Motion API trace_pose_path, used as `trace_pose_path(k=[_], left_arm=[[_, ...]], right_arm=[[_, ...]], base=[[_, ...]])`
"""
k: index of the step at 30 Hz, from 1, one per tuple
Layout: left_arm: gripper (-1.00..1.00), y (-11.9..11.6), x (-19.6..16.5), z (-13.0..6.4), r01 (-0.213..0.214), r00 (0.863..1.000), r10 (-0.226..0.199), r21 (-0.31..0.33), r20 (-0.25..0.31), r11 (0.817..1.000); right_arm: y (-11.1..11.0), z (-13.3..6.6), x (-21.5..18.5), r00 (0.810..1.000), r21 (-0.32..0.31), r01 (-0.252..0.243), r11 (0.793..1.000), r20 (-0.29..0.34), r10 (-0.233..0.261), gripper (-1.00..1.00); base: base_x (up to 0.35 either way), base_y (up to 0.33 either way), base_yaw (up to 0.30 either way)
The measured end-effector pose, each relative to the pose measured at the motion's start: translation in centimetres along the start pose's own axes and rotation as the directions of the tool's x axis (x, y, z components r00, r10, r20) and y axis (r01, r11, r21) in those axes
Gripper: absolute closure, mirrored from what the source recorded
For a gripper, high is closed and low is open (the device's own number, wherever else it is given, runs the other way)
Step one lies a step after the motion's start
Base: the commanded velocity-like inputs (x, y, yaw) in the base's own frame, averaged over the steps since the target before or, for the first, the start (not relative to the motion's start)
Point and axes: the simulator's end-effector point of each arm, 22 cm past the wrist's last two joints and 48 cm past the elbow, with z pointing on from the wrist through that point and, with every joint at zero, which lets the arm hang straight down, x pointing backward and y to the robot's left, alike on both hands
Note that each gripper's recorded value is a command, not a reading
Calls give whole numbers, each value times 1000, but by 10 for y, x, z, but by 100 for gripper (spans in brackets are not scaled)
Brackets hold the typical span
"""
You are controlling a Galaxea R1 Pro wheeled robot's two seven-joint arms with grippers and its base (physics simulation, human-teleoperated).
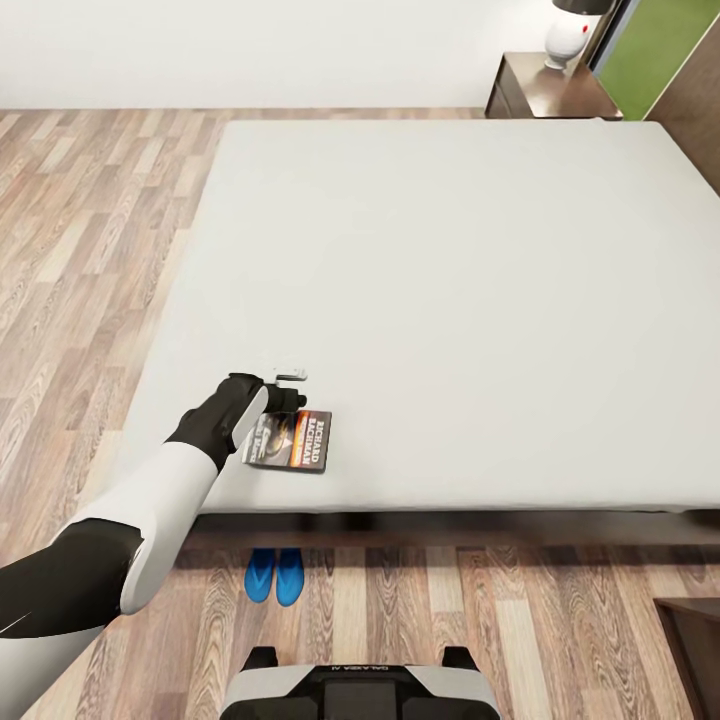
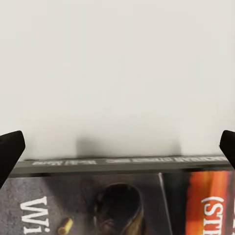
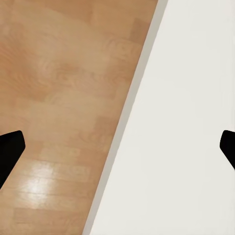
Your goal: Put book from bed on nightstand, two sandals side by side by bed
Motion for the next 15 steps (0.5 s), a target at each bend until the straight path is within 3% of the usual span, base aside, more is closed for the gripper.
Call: trace_pose_path(k=[15], left_arm=[[-100, -1, 3, 4, -1, 1000, 1, 2, -4, 1000]], right_arm=[[1, -1, 4, 1000, -3, 1, 1000, -8, -1, -100]], base=[[0, 0, 0]])
